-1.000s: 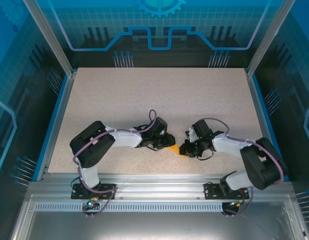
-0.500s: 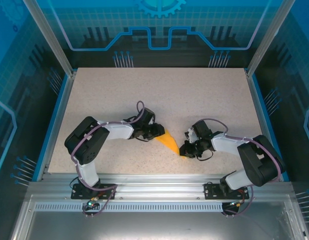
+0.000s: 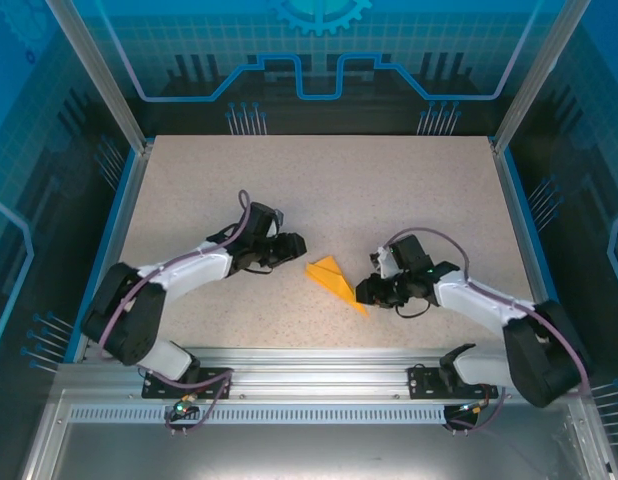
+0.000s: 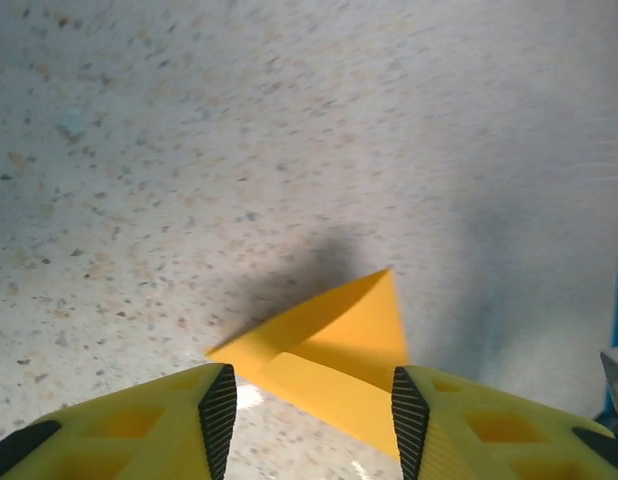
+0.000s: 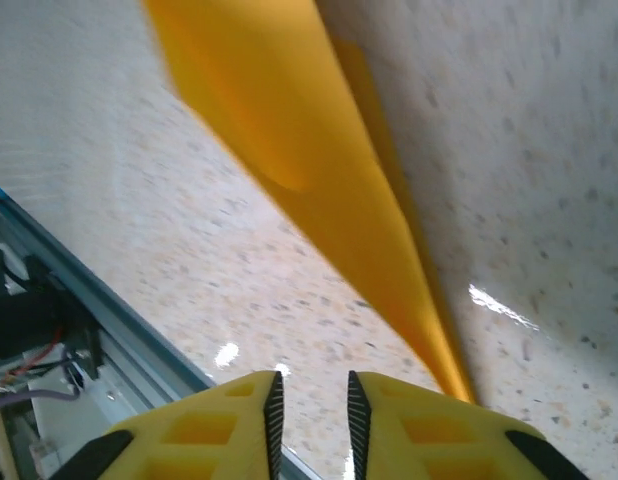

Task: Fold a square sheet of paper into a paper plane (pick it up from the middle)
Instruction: Fold the wing for the fifth time at the center of the table, then move a paper plane to the center of the table.

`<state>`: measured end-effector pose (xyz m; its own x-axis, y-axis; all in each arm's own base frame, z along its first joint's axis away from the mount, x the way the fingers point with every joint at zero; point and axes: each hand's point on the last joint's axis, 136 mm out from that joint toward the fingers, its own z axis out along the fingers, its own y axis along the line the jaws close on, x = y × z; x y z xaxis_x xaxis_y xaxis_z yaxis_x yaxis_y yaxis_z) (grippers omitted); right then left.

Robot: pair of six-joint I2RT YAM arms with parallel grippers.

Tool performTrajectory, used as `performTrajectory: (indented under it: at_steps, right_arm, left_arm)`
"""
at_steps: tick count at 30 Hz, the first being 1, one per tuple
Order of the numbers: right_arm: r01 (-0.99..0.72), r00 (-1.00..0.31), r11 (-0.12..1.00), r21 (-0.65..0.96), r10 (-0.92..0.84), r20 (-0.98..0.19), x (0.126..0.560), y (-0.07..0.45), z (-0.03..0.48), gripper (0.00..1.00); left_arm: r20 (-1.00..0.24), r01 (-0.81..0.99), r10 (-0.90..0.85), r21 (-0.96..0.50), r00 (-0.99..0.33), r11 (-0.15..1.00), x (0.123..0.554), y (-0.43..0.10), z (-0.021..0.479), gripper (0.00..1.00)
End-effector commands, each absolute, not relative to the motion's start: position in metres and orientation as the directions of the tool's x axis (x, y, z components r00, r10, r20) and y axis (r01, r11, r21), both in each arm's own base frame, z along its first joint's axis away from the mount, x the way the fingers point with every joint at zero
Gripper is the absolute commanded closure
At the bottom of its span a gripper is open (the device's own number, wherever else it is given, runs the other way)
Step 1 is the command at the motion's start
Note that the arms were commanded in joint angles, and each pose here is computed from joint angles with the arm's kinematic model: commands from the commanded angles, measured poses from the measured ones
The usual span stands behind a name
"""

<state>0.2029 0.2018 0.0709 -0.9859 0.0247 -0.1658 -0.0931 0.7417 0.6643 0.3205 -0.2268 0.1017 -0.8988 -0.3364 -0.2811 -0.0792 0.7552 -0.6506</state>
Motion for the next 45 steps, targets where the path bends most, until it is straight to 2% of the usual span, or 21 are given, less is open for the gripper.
performTrajectory:
  at_steps: [1, 3, 9, 16, 25, 39, 45]
  right_arm:
    - [-0.099, -0.971, 0.777, 0.622, 0.062, -0.232, 0.214, 0.186, 0.088, 0.67]
    - [-0.071, -0.966, 0.791, 0.608, 0.098, -0.239, 0.22, 0.174, 0.083, 0.63]
    - [-0.057, -0.979, 0.766, 0.64, 0.082, -0.185, 0.224, 0.175, 0.064, 0.64]
    - [-0.061, -0.982, 0.776, 0.628, 0.067, -0.178, 0.22, 0.172, 0.053, 0.63]
    - [-0.086, -0.976, 0.81, 0.58, 0.049, -0.213, 0.218, 0.163, 0.051, 0.6]
    - [-0.078, -0.975, 0.811, 0.58, 0.06, -0.215, 0.21, 0.16, 0.048, 0.59]
    - [-0.071, -0.975, 0.81, 0.582, 0.066, -0.21, 0.207, 0.159, 0.045, 0.58]
  left_arm:
    - [-0.225, -0.121, -0.344, -0.653, -0.912, 0.747, 0.295, -0.225, 0.107, 0.48]
    - [-0.208, -0.138, -0.342, -0.638, -0.916, 0.757, 0.281, -0.23, 0.106, 0.45]
    - [-0.164, -0.166, -0.328, -0.61, -0.93, 0.775, 0.247, -0.268, 0.089, 0.36]
    - [-0.135, -0.239, -0.377, -0.572, -0.916, 0.785, 0.244, -0.299, 0.077, 0.29]
    - [-0.125, -0.311, -0.433, -0.525, -0.893, 0.792, 0.245, -0.306, 0.071, 0.23]
    - [-0.109, -0.315, -0.416, -0.491, -0.903, 0.812, 0.249, -0.319, 0.062, 0.19]
    - [-0.109, -0.299, -0.395, -0.483, -0.912, 0.823, 0.252, -0.325, 0.06, 0.23]
